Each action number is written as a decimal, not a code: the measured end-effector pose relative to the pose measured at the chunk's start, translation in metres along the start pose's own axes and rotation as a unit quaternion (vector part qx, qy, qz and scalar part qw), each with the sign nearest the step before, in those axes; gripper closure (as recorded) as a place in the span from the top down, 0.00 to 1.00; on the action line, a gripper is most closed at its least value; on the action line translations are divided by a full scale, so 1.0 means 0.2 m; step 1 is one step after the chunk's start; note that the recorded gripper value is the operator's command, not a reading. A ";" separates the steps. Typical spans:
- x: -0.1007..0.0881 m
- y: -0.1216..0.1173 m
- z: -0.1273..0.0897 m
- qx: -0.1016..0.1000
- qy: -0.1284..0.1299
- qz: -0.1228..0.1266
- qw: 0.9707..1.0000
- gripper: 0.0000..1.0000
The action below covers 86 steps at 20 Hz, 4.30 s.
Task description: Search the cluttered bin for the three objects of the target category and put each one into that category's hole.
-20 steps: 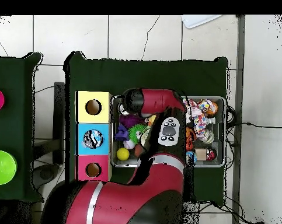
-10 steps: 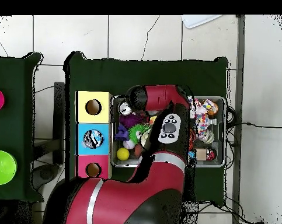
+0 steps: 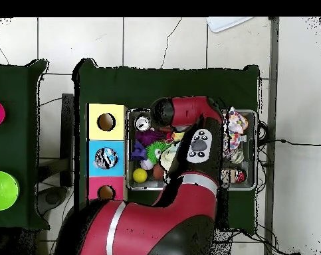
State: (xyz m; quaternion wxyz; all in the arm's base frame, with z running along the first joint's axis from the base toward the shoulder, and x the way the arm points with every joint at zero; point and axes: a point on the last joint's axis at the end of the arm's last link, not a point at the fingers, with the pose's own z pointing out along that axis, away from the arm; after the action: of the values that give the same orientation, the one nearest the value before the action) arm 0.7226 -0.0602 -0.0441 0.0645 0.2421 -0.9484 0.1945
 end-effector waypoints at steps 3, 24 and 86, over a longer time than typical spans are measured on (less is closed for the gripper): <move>0.02 -0.04 0.02 0.006 0.002 -0.002 1.000 1.00; 0.31 -0.38 0.23 0.049 0.043 -0.011 0.998 1.00; 0.09 0.23 -0.18 -0.491 -0.048 0.311 0.812 1.00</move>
State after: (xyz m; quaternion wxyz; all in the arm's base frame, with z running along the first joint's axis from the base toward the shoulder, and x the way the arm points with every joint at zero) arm 0.6862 -0.0171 -0.0230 0.0652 -0.1208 -0.9442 -0.2993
